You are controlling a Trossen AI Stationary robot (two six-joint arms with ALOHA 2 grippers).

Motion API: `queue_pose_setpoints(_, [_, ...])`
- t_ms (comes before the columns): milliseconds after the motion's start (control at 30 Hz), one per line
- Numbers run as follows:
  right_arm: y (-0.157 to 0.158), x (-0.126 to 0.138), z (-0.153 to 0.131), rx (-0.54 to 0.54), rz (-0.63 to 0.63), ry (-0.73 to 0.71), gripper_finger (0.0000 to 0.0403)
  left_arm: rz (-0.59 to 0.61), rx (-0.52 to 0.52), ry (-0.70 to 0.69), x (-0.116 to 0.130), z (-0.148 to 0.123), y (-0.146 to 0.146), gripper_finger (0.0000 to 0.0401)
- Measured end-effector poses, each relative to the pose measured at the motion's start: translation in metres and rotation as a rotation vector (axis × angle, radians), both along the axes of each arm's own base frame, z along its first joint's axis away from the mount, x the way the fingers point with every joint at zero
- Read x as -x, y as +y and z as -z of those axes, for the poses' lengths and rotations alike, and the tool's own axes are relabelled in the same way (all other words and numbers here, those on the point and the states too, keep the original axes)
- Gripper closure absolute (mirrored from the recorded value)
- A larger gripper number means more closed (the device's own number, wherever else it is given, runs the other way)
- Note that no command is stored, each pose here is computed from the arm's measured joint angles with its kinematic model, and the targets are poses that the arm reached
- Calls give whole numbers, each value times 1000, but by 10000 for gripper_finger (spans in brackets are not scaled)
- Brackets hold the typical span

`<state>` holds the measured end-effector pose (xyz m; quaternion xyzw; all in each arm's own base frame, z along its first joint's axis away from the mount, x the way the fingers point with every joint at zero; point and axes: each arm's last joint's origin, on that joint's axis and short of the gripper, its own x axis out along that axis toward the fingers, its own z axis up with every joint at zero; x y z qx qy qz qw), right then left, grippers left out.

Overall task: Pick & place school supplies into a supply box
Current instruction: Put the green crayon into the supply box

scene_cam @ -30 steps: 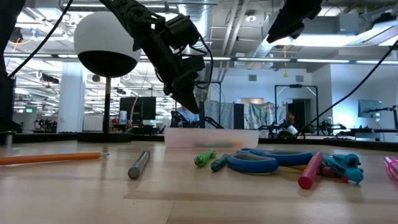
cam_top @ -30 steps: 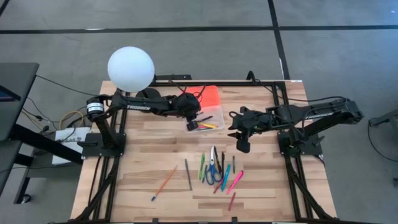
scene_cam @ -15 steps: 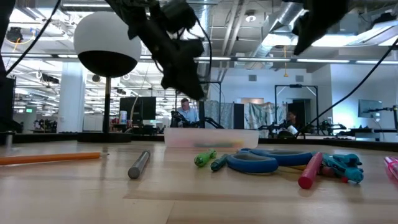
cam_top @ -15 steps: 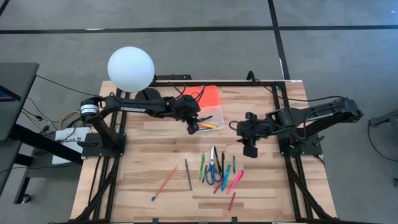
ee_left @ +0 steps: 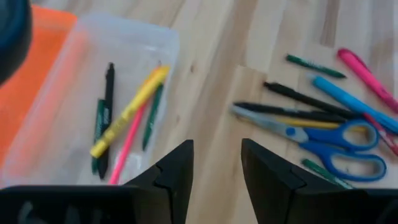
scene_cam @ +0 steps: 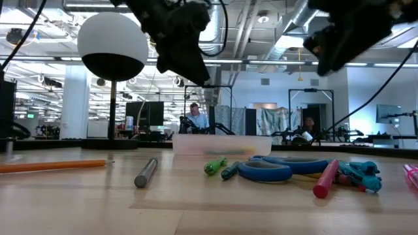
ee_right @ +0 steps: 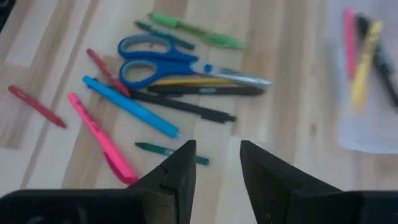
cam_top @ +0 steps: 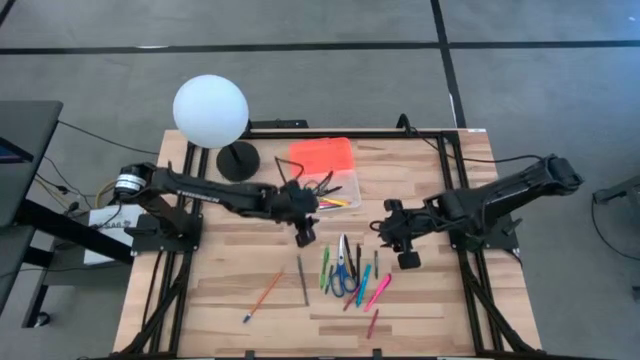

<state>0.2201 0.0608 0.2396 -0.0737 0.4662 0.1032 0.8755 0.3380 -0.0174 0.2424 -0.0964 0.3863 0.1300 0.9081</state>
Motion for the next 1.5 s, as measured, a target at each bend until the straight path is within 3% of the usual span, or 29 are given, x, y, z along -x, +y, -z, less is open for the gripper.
queue_pose_setpoints(233, [1,1,37,2,-71,-17,285,-72,-62,48,13,5,-41,274])
queue_pose_setpoints(500, [6,-11,67,36,-211,50,285,-155,-70,63,24,8,-62,274])
queue_pose_setpoints(767, [10,-20,94,25,-293,146,285,-190,-29,72,29,9,-71,274])
queue_pose_setpoints(1133, [12,-25,101,68,-401,118,285,-207,-14,74,30,10,-72,274])
queue_pose_setpoints(1500, [13,-28,120,77,-432,202,285,-212,-12,83,31,10,-71,274])
